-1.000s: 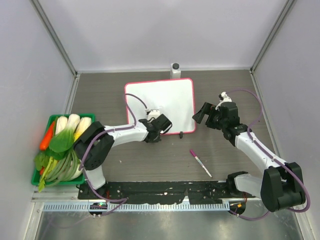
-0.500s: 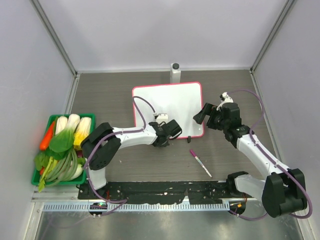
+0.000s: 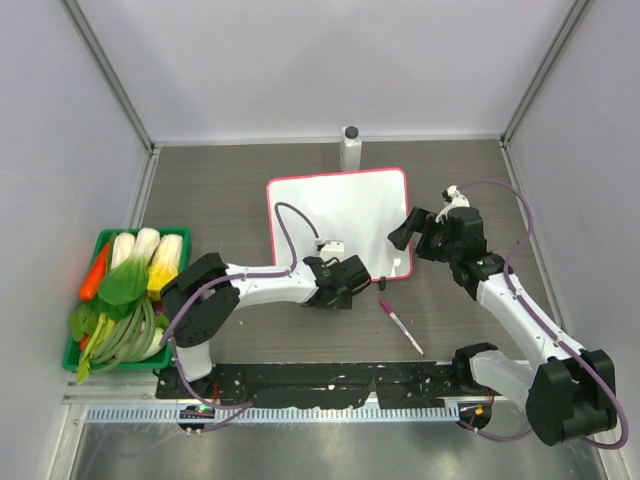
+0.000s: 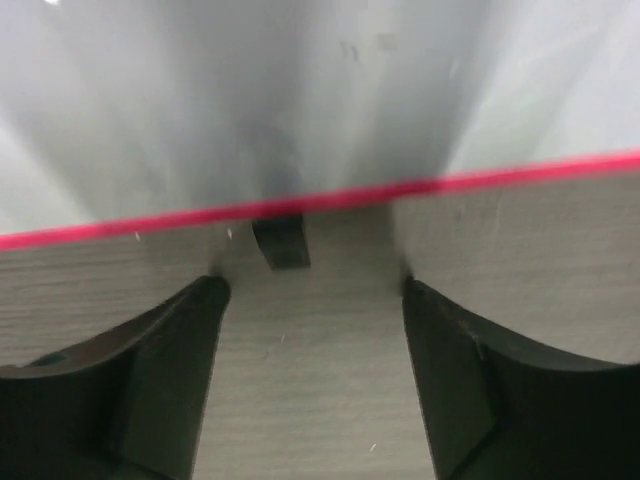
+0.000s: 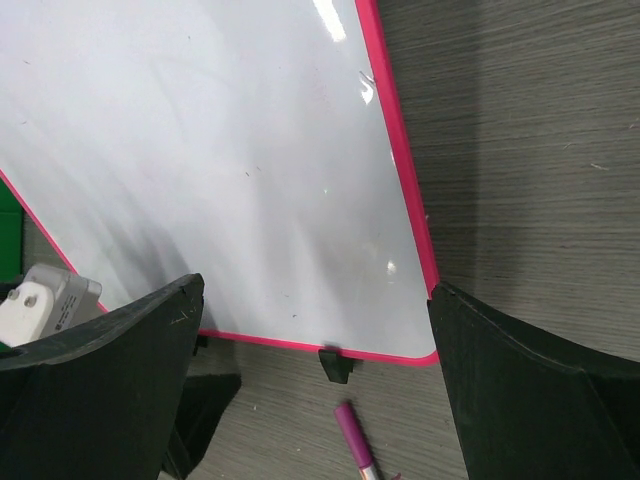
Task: Write a sentence on the whiteboard
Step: Move the whiteboard stand to the center of the board, then pick up the whiteboard marker from the corner of the board, then pass from the right arm to the left, then pass from the left arm to the right
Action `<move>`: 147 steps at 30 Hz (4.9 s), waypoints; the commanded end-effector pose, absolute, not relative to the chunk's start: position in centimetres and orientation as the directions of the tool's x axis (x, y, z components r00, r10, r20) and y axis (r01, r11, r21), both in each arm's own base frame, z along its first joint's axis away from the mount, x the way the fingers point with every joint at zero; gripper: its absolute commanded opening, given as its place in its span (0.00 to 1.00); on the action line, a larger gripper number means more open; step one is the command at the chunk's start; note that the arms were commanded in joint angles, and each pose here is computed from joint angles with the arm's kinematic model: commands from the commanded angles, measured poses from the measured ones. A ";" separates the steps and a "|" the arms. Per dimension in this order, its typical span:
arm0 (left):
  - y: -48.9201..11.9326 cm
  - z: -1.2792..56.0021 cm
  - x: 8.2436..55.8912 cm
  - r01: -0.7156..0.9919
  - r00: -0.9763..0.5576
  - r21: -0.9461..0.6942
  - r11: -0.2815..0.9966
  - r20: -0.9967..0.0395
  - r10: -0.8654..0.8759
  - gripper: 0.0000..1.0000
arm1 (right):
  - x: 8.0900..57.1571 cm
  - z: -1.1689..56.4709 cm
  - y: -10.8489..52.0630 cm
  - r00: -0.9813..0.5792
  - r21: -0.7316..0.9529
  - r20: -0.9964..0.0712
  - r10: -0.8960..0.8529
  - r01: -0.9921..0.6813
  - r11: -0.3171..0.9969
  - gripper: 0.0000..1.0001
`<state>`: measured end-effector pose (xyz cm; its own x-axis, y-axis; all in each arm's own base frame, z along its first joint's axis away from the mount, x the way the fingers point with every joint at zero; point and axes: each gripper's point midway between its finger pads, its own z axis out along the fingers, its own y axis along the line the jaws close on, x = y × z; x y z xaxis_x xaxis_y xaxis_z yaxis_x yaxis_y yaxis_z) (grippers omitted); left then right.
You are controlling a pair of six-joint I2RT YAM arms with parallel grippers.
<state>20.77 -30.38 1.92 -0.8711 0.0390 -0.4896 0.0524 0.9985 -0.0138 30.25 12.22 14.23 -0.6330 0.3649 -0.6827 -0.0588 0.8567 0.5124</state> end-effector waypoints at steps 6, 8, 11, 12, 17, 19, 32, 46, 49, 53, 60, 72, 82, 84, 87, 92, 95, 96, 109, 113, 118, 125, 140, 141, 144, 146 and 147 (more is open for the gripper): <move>-29.5 7.7 16.7 0.190 -0.838 -0.115 0.975 -0.536 0.100 0.98 | 30.3 17.4 12.4 -0.586 0.504 -0.731 0.350 -0.118 0.856 1.00; -29.6 9.7 16.8 0.223 -0.812 -0.169 0.960 -0.577 0.087 1.00 | 30.3 17.5 12.2 -0.581 0.497 -0.736 0.347 -0.117 0.860 0.99; -29.4 12.5 17.3 0.281 -0.755 -0.211 0.936 -0.651 0.080 1.00 | 30.0 17.5 12.1 -0.589 0.484 -0.738 0.330 -0.120 0.867 0.99; -29.1 13.4 17.6 0.289 -0.734 -0.216 0.933 -0.675 0.071 1.00 | 29.8 17.3 12.1 -0.596 0.483 -0.734 0.325 -0.121 0.867 0.99; -27.6 15.7 19.0 0.299 -0.650 -0.205 0.932 -0.759 0.041 1.00 | 28.8 17.2 12.3 -0.608 0.467 -0.739 0.289 -0.154 0.870 1.00; -26.6 15.9 19.7 0.281 -0.637 -0.190 0.941 -0.770 0.034 1.00 | 28.5 17.3 12.3 -0.608 0.450 -0.746 0.273 -0.157 0.879 1.00; -22.8 16.2 23.5 0.190 -0.670 -0.437 0.879 -0.712 -0.210 1.00 | 22.9 10.8 14.2 -0.845 0.225 -0.528 0.081 -0.047 0.973 0.72; -24.3 14.5 24.2 0.184 -0.719 -0.515 0.837 -0.651 -0.243 1.00 | 17.2 3.0 16.6 -0.937 0.230 -0.349 0.024 -0.060 0.971 0.57; -24.5 14.6 24.2 0.182 -0.719 -0.526 0.831 -0.648 -0.253 1.00 | 17.2 2.2 16.3 -0.938 0.200 -0.346 0.019 -0.054 0.978 0.52; -24.0 14.7 24.1 0.168 -0.712 -0.524 0.835 -0.650 -0.265 1.00 | 17.0 1.2 15.7 -0.943 0.153 -0.334 0.006 -0.048 0.987 0.44; -22.5 15.5 23.9 0.138 -0.681 -0.514 0.847 -0.670 -0.296 1.00 | 16.8 0.4 15.7 -0.946 0.095 -0.322 -0.048 -0.083 0.992 0.05; -21.0 17.7 22.4 0.159 -0.644 -0.545 0.823 -0.689 -0.332 1.00 | 17.1 5.0 19.0 -0.918 0.225 -0.379 -0.118 -0.215 0.950 0.02; -22.8 20.8 22.2 0.284 -0.617 -0.597 0.750 -0.712 -0.334 1.00 | 21.4 17.5 24.4 -0.730 0.469 -0.680 0.062 -0.369 0.802 0.01; -24.0 21.5 22.1 0.324 -0.628 -0.612 0.722 -0.709 -0.320 1.00 | 22.5 20.4 24.7 -0.655 0.493 -0.743 0.137 -0.397 0.774 0.01; -25.9 22.4 22.0 0.377 -0.658 -0.638 0.672 -0.695 -0.291 1.00 | 24.0 23.9 24.4 -0.542 0.497 -0.808 0.232 -0.416 0.762 0.01; -30.1 24.5 21.0 0.507 -0.704 -0.691 0.515 -0.677 -0.215 0.95 | 24.6 28.0 23.5 -0.420 0.540 -0.829 0.369 -0.432 0.722 0.01; -32.1 26.4 20.7 0.582 -0.697 -0.706 0.404 -0.688 -0.199 0.91 | 24.8 29.7 23.1 -0.381 0.571 -0.817 0.433 -0.428 0.701 0.01; -32.7 26.8 20.5 0.602 -0.698 -0.710 0.365 -0.690 -0.189 0.91 | 24.9 29.8 22.8 -0.373 0.579 -0.812 0.448 -0.418 0.701 0.01; -36.7 25.5 18.8 0.625 -0.758 -0.755 0.200 -0.648 -0.075 0.66 | 25.6 31.7 20.7 -0.307 0.623 -0.782 0.543 -0.353 0.698 0.01; -37.3 24.9 18.9 0.617 -0.769 -0.763 0.195 -0.637 -0.060 0.37 | 25.7 31.9 20.9 -0.314 0.627 -0.779 0.543 -0.356 0.693 0.01; -37.3 25.0 19.2 0.607 -0.774 -0.768 0.204 -0.630 -0.072 0.00 | 25.8 31.9 21.1 -0.320 0.628 -0.778 0.541 -0.359 0.690 0.02; -35.6 24.7 19.0 0.595 -0.763 -0.753 0.280 -0.639 -0.096 0.00 | 25.4 30.1 20.9 -0.363 0.589 -0.802 0.474 -0.352 0.727 0.73; -29.2 23.6 19.0 0.553 -0.696 -0.617 0.559 -0.712 -0.097 0.00 | 23.2 26.2 20.4 -0.471 0.473 -0.842 0.264 -0.410 0.780 0.99; -29.1 23.5 19.0 0.553 -0.693 -0.614 0.563 -0.714 -0.097 0.00 | 23.1 26.1 20.4 -0.476 0.471 -0.842 0.255 -0.417 0.778 1.00; -28.5 23.5 19.0 0.549 -0.684 -0.602 0.579 -0.722 -0.102 0.00 | 22.8 25.3 20.7 -0.504 0.466 -0.836 0.218 -0.441 0.767 0.99; -28.3 23.3 19.1 0.545 -0.682 -0.594 0.591 -0.724 -0.099 0.00 | 22.6 24.7 21.0 -0.527 0.475 -0.825 0.204 -0.450 0.756 0.99; -28.3 23.1 19.1 0.543 -0.683 -0.590 0.597 -0.724 -0.095 0.00 | 22.6 24.4 21.1 -0.543 0.484 -0.816 0.197 -0.458 0.746 0.99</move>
